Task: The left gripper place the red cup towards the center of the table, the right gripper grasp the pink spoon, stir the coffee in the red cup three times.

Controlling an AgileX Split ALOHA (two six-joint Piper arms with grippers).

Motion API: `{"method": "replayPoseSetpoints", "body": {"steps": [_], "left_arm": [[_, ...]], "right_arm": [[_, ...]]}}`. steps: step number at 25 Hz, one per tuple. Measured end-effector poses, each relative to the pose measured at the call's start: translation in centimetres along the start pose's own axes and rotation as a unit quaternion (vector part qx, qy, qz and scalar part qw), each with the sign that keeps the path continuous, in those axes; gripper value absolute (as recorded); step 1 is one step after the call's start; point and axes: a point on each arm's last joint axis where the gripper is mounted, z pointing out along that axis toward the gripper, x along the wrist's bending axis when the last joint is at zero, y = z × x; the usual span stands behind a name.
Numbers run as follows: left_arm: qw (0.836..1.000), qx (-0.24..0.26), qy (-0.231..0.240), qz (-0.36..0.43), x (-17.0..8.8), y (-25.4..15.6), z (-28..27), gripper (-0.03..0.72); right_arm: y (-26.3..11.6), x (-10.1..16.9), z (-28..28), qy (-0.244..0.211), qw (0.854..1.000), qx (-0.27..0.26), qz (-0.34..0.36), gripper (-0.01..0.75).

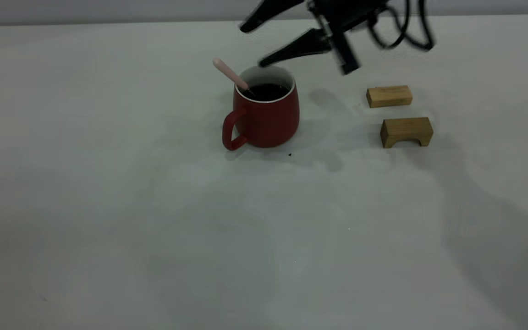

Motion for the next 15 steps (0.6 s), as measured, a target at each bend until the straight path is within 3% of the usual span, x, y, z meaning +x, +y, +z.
{"method": "replayPoseSetpoints", "body": {"steps": [4, 7, 9, 11, 15], "left_arm": [[1.000, 0.000, 0.000, 0.000, 0.0, 0.0, 0.0, 0.586], [1.000, 0.000, 0.000, 0.000, 0.0, 0.0, 0.0, 0.586], [1.000, 0.000, 0.000, 0.000, 0.0, 0.0, 0.0, 0.586], [1.000, 0.000, 0.000, 0.000, 0.0, 0.0, 0.0, 0.586], [1.000, 0.000, 0.000, 0.000, 0.0, 0.0, 0.0, 0.586]], "right_arm": [[-1.8, 1.8, -3.4, -0.081, 0.990, -0.026, -0.110, 0.389], [-3.8, 3.5, -6.5, -0.131, 0.970, -0.047, -0.202, 0.360], [-5.5, 4.7, -8.8, -0.177, 0.939, -0.062, -0.286, 0.340], [-8.0, 6.0, -11.6, -0.232, 0.897, -0.074, -0.369, 0.322], [-13.8, 8.3, -16.7, -0.300, 0.832, -0.103, -0.455, 0.281]]}}
